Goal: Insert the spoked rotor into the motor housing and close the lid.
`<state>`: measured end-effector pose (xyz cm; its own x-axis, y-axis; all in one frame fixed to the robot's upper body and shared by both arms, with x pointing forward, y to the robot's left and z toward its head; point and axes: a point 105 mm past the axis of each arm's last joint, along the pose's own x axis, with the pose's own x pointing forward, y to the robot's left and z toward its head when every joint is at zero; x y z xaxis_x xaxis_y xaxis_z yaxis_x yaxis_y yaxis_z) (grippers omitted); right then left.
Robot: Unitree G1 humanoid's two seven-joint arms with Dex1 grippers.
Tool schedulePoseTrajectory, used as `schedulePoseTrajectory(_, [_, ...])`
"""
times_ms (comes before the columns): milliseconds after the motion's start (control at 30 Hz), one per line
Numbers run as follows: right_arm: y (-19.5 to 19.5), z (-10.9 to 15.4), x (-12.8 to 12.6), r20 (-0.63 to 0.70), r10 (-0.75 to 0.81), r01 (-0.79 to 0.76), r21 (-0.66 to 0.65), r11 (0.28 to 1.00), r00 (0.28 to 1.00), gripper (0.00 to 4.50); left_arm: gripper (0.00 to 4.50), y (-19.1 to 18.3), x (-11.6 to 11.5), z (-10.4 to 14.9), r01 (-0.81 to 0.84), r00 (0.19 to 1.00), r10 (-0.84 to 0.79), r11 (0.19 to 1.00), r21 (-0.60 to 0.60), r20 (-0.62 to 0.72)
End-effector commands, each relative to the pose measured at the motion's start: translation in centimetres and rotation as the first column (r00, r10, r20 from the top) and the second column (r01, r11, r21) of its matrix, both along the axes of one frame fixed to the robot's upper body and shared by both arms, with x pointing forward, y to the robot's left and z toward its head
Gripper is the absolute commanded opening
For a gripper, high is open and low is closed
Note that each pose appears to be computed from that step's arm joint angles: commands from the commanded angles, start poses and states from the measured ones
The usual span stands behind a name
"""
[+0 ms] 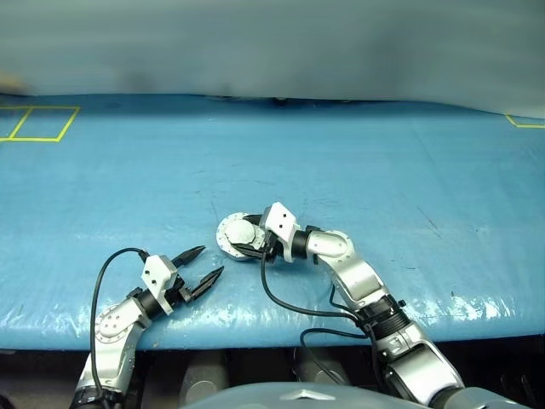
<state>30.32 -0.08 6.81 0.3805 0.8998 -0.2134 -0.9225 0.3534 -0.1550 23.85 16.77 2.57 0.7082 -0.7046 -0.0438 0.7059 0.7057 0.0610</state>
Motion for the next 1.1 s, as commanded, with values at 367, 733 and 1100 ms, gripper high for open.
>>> schedulePoseTrajectory(367, [0.8, -1.5, -0.7, -0.050, 0.004, -0.006, -0.051, 0.999, 0.999, 3.00, 3.42, 0.0, 0.0, 0.9, 0.004, 0.999, -0.004, 1.000, 0.006, 0.032])
schedulePoseTrajectory(733, [0.1, -3.2, -0.4, -0.076, -0.047, 0.036, -0.137, 0.990, 0.996, 3.00, 3.42, -0.1, 0.1, 1.1, 0.005, 0.999, -0.005, 1.000, 0.000, 0.039])
schedulePoseTrajectory(1100, [-0.3, -4.3, -0.1, -0.104, -0.095, 0.072, -0.212, 0.975, 0.990, 3.00, 3.42, -0.1, 0.3, 1.1, -0.006, 1.000, 0.007, 1.000, -0.025, 0.019])
